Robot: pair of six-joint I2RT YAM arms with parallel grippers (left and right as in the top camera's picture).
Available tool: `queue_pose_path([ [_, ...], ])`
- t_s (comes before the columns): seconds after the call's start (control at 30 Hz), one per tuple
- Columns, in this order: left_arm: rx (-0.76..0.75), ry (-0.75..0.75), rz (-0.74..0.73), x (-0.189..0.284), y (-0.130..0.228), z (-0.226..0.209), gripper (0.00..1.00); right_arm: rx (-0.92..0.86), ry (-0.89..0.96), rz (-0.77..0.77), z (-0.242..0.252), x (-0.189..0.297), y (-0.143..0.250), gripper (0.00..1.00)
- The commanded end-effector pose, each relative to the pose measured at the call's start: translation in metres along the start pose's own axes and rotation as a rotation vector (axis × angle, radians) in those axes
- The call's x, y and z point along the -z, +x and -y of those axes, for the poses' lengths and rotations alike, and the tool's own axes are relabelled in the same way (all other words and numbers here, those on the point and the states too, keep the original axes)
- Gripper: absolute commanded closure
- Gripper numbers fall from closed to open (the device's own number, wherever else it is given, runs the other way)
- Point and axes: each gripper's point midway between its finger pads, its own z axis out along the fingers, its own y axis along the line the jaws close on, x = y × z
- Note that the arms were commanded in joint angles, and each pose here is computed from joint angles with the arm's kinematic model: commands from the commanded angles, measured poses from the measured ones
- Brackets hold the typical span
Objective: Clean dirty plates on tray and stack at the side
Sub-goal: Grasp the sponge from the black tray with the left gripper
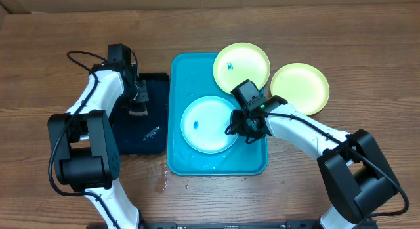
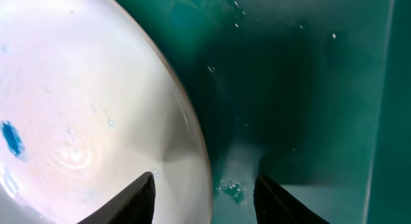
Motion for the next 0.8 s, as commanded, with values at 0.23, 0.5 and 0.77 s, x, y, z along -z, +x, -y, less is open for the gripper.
queue_pose_path([
  [0.23, -0.019, 0.077, 0.182, 0.084, -0.035, 0.014, 0.96, -0.042, -0.003, -0.011, 0.0, 0.005, 0.006, 0.64],
  [0.5, -0.023, 0.105, 0.377, 0.164, -0.043, 0.015, 0.96, -0.036, -0.038, 0.026, -0.009, 0.006, -0.003, 0.93],
  [0.77, -0.124, 0.289, 0.294, 0.163, -0.014, 0.076, 0.96, -0.036, -0.069, -0.004, -0.014, 0.006, 0.002, 0.93],
])
